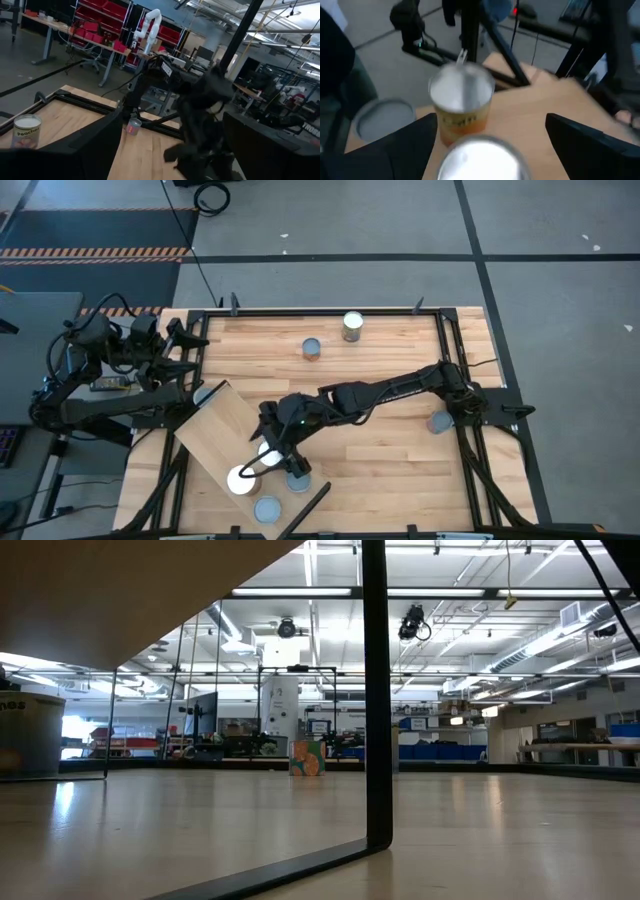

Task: Pick and place cans onto a shelf
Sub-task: Put the canned corn on the shelf aligned with the canned corn, then adjust the canned corn on the shelf, then put the canned oranges on the shelf

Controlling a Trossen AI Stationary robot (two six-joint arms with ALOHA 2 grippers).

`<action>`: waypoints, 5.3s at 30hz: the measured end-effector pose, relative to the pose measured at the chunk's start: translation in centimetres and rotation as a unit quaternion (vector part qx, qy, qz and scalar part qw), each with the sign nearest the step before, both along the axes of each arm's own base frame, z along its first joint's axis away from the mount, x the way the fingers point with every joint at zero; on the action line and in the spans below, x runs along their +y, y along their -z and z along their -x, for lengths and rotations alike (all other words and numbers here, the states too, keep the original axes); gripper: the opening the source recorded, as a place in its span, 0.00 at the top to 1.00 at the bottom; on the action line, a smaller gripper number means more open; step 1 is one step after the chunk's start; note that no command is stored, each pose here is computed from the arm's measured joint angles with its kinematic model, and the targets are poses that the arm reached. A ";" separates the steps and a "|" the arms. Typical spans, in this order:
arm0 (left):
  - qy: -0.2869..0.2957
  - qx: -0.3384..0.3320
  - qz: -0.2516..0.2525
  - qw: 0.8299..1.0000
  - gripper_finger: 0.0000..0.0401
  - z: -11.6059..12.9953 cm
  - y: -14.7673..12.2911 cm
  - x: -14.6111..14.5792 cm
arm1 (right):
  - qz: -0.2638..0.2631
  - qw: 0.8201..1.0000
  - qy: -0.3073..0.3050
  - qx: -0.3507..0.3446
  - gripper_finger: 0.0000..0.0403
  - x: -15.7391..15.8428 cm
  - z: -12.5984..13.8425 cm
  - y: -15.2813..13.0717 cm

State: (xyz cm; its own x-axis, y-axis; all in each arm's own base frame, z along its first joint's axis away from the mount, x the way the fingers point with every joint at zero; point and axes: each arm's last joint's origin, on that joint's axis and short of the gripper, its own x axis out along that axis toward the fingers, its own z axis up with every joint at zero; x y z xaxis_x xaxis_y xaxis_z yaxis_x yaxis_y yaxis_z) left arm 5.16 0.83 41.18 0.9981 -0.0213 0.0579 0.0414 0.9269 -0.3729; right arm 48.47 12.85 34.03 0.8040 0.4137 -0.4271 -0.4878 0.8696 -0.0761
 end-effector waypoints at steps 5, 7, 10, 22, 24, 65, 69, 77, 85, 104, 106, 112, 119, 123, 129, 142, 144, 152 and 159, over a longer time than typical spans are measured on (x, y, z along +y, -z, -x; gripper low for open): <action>0.000 0.000 -0.011 1.000 0.13 0.0 0.0 0.0 | 0.021 0.998 0.050 0.005 0.06 -1.1 1.3 -4.0; -0.001 0.000 -0.015 1.000 0.13 0.0 0.0 0.0 | 0.016 0.995 0.098 0.010 0.07 -2.3 2.7 -5.5; -0.001 0.001 -0.018 1.000 0.13 0.0 0.0 0.0 | -0.012 0.981 0.188 0.046 0.07 -4.7 4.9 -7.1; 0.030 0.113 0.016 0.993 0.13 0.2 2.3 -0.2 | -0.033 0.905 0.378 0.191 0.07 -9.2 10.5 -5.6; 0.051 0.147 0.033 0.987 0.13 0.3 3.0 -0.4 | -0.039 0.894 0.397 0.206 0.07 -9.3 10.7 -4.5; 0.293 0.206 -0.220 0.907 0.23 -10.3 13.7 -9.4 | -0.088 0.883 0.422 0.184 0.07 -6.9 10.9 -2.2; 0.291 0.221 -0.249 0.897 0.23 -11.3 14.6 -9.9 | -0.090 0.886 0.415 0.187 0.07 -6.6 10.9 -2.1; 0.296 0.209 -0.232 0.903 0.26 -12.4 14.8 -10.6 | -0.092 0.887 0.412 0.189 0.07 -6.5 10.9 -2.1; 0.295 0.205 -0.228 0.905 0.26 -12.4 14.7 -10.6 | -0.092 0.887 0.412 0.189 0.07 -6.5 10.9 -2.1; 0.202 0.199 -0.166 0.944 0.26 -8.4 11.3 -7.8 | -0.070 0.894 0.412 0.159 0.07 -9.0 10.2 -2.5; 0.183 0.199 -0.148 0.951 0.26 -7.2 10.1 -7.1 | -0.078 0.893 0.419 0.146 0.07 -9.9 9.9 -2.7; 0.104 0.210 -0.078 0.969 0.26 -3.9 7.2 -4.9 | -0.057 0.899 0.419 0.116 0.07 -12.5 9.4 -3.1; -0.002 0.177 -0.060 0.982 0.26 -1.0 5.6 -2.6 | -0.035 0.892 0.436 0.113 0.07 -16.7 9.5 -3.2; -0.086 0.161 -0.063 0.981 0.26 0.6 5.6 -1.4 | -0.023 0.890 0.444 0.103 0.07 -19.4 9.5 -2.3; -0.188 0.141 -0.027 0.972 0.26 2.2 5.9 0.0 | -0.039 0.891 0.452 0.036 0.07 -23.3 8.9 -0.3; -0.358 0.107 0.043 0.927 0.26 3.7 7.0 1.4 | -0.069 0.882 0.467 0.000 0.07 -31.2 10.0 3.1; -0.375 0.101 0.052 0.920 0.26 3.8 7.1 1.5 | -0.074 0.885 0.460 0.017 0.07 -32.1 10.2 4.0; -0.429 0.081 0.040 0.899 0.26 2.8 7.1 1.1 | -0.082 0.902 0.422 0.048 0.07 -34.3 9.7 7.1; -0.428 0.086 0.055 0.898 0.26 1.7 8.7 0.5 | -0.055 0.905 0.415 0.078 0.07 -34.8 9.7 8.5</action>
